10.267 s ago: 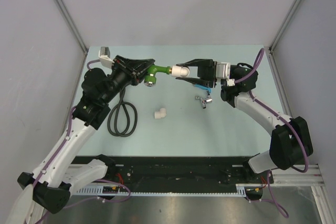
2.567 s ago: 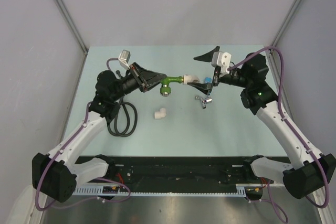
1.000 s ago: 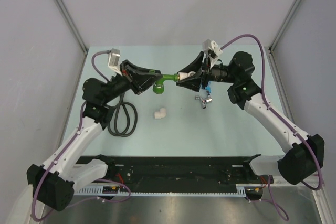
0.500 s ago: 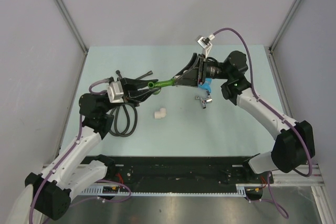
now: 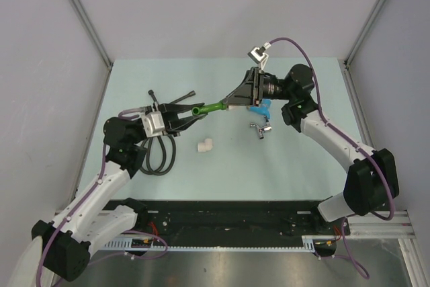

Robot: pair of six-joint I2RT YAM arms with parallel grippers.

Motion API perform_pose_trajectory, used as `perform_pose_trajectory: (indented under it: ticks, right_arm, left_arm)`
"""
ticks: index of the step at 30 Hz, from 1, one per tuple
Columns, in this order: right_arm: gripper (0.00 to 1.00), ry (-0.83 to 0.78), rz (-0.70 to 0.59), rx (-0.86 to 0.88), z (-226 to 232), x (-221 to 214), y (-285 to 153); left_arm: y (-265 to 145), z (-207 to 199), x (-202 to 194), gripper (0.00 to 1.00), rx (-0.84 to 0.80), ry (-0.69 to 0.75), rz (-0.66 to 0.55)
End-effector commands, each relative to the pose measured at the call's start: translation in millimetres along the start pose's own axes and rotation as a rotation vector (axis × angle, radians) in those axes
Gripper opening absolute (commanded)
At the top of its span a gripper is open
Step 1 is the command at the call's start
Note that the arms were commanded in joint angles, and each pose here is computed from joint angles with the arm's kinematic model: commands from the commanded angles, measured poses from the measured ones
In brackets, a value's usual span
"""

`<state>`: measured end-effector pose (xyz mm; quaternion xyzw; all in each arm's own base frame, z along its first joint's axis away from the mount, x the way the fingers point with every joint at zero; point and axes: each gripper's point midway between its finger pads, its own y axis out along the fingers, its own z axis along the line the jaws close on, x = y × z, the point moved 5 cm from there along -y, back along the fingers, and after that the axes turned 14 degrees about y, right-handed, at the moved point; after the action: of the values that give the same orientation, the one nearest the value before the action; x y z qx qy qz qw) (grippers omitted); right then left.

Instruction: Install the water faucets

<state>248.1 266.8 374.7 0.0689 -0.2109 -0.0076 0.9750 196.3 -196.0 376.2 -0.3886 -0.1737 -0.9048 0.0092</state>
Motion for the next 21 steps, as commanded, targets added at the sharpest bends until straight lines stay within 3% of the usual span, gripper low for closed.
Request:
perform_pose_trajectory:
  ticks: [1,6,10,11,16,21]
  right_arm:
    - [0.36,-0.148,-0.098,0.054,33.9,15.6,-7.8]
    - [0.7,-0.242,-0.145,0.025,39.3,24.8,-24.9]
    - [0.85,-0.316,-0.213,0.01,47.8,37.0,-42.1]
    - [0.96,-0.342,-0.226,0.007,50.0,39.3,-46.0]
    - [1.0,-0.565,-0.273,-0.053,63.9,41.8,-65.2]
    - [1.0,-0.874,-0.288,-0.224,66.0,32.2,-78.5]
  left_arm:
    - [3.2,-3.2,0.0,0.0,-0.025,-0.02,0.002]
    - [2.8,4.2,10.0,0.0,0.088,-0.156,-0.028]
    - [4.0,5.2,13.4,0.0,0.118,-0.273,-0.037]
    - [3.9,5.4,11.0,0.0,0.135,-0.321,-0.023]
    - [5.1,18.6,12.5,0.0,0.258,-0.486,0.008]
    - [8.6,34.3,7.4,0.0,0.407,-0.764,0.058]
